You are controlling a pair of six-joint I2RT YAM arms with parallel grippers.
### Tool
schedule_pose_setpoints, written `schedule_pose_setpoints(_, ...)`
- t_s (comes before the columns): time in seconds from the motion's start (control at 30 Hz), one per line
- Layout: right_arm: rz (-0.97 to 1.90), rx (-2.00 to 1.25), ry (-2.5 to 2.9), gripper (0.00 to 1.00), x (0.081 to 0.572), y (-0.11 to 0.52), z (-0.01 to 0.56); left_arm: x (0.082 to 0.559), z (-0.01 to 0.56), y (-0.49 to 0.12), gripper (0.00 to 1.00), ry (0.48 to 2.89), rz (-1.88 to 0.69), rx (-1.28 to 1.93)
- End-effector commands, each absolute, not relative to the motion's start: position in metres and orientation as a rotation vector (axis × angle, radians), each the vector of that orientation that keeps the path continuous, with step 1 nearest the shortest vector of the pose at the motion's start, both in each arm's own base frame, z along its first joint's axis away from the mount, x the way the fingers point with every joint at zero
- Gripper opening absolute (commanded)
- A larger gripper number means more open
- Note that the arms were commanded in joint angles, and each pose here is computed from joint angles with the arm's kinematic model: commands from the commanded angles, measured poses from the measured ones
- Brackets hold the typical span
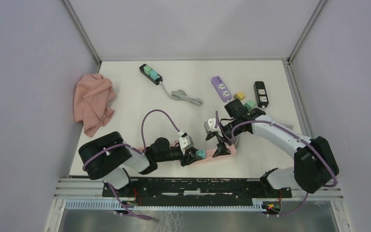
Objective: Pull the plug off the socket
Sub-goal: Remove the plug from the socket.
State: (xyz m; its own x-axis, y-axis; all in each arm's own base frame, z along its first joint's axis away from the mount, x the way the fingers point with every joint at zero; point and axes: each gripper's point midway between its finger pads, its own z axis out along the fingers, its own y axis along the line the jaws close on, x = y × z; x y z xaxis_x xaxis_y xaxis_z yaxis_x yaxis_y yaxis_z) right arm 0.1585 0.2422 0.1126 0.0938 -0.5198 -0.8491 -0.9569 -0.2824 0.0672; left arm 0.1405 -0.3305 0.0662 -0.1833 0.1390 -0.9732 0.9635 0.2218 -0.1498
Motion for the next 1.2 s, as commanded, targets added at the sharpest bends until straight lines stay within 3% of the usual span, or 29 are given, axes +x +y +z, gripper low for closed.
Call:
schedule_pose_setpoints(0.0,1.089,-1.837,1.438,0.86,0.163,0.253,0.114,0.148,0.068,-0.326,0.03,1.566,-1.073,1.012)
schedule_pose_setpoints(0.43,1.102,-1.889,1.469,0.8,0.152,0.27,0.1,0.149,0.077,-0.328,0.03,1.537,-1.081,1.002)
schedule_pose_setpoints(0.73,1.089,-1.909,1.526,0.59,0.152,0.279,0.092,0.15,0.084,-0.329,0.03,1.514,-1.084,0.988)
schedule_pose_setpoints(0.97,1.094,-1.897,1.565,0.31,0.153,0.285,0.092,0.151,0.082,-0.329,0.05,1.521,-1.083,0.981)
schedule_pose_setpoints(1.07,1.102,-1.894,1.579,0.16,0.154,0.287,0.093,0.152,0.082,-0.328,0.1,1.527,-1.082,0.973)
schedule_pose_setpoints(1.17,1.09,-1.907,1.581,0.09,0.155,0.286,0.096,0.151,0.083,-0.325,0.36,1.527,-1.077,0.964)
